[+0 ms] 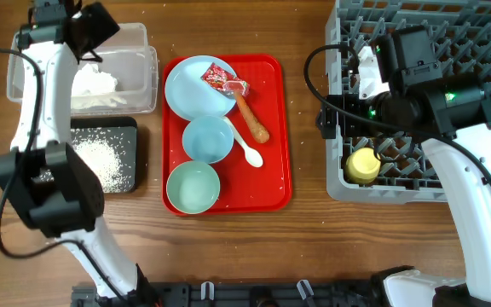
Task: Sort waste into correct bins and load items into the dishwasher rack
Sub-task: 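Drop the tissue into the clear plastic bin with the left gripper, then move the left gripper back over the red wrapper on the plate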
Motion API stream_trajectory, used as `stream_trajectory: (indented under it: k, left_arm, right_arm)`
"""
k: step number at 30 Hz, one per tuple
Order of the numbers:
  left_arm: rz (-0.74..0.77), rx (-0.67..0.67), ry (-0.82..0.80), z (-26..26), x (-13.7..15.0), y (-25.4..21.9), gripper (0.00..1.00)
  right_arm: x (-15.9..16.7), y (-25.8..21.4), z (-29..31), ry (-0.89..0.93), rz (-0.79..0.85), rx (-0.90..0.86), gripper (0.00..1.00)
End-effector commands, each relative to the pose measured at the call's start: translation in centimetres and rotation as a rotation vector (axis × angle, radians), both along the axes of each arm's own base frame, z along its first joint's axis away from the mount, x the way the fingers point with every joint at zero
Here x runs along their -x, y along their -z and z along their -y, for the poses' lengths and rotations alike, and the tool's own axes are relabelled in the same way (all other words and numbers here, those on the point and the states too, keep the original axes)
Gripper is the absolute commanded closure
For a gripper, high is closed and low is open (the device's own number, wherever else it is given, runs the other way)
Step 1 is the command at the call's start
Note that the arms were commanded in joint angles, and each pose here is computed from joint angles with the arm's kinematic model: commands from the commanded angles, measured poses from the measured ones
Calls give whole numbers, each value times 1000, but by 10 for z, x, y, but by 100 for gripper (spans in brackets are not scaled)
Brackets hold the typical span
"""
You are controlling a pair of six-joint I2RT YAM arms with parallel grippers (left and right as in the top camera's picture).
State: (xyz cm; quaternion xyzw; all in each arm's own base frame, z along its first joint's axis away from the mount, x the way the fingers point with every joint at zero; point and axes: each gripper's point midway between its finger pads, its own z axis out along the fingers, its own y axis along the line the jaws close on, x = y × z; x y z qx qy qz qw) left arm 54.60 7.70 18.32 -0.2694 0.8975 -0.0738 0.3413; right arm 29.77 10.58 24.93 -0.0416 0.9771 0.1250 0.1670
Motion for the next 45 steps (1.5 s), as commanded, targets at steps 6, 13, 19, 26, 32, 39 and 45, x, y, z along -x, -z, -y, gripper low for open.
stream_trajectory:
  k: [6, 13, 19, 26, 32, 39, 45]
  left_arm:
    - [-24, 5, 356, 161, 12, -4, 20]
    - [-162, 5, 468, 227, 9, 90, 22]
    - [-225, 41, 428, 235, 7, 137, 28]
    - [-272, 41, 432, 241, 11, 167, 25]
    - [-292, 38, 445, 248, 15, 181, 20]
    - [-360, 34, 442, 245, 27, 197, 38]
    - [-360, 34, 441, 245, 27, 197, 60]
  right_arm:
    - [-1, 6, 3, -3, -8, 24, 0]
    - [0, 6, 3, -3, -12, 25, 0]
    - [0, 6, 3, -3, -12, 25, 0]
    - [-1, 6, 3, -3, -9, 23, 0]
    - [1, 6, 3, -3, -16, 25, 0]
    - [1, 7, 3, -4, -19, 26, 0]
    - [2, 7, 4, -3, -20, 27, 0]
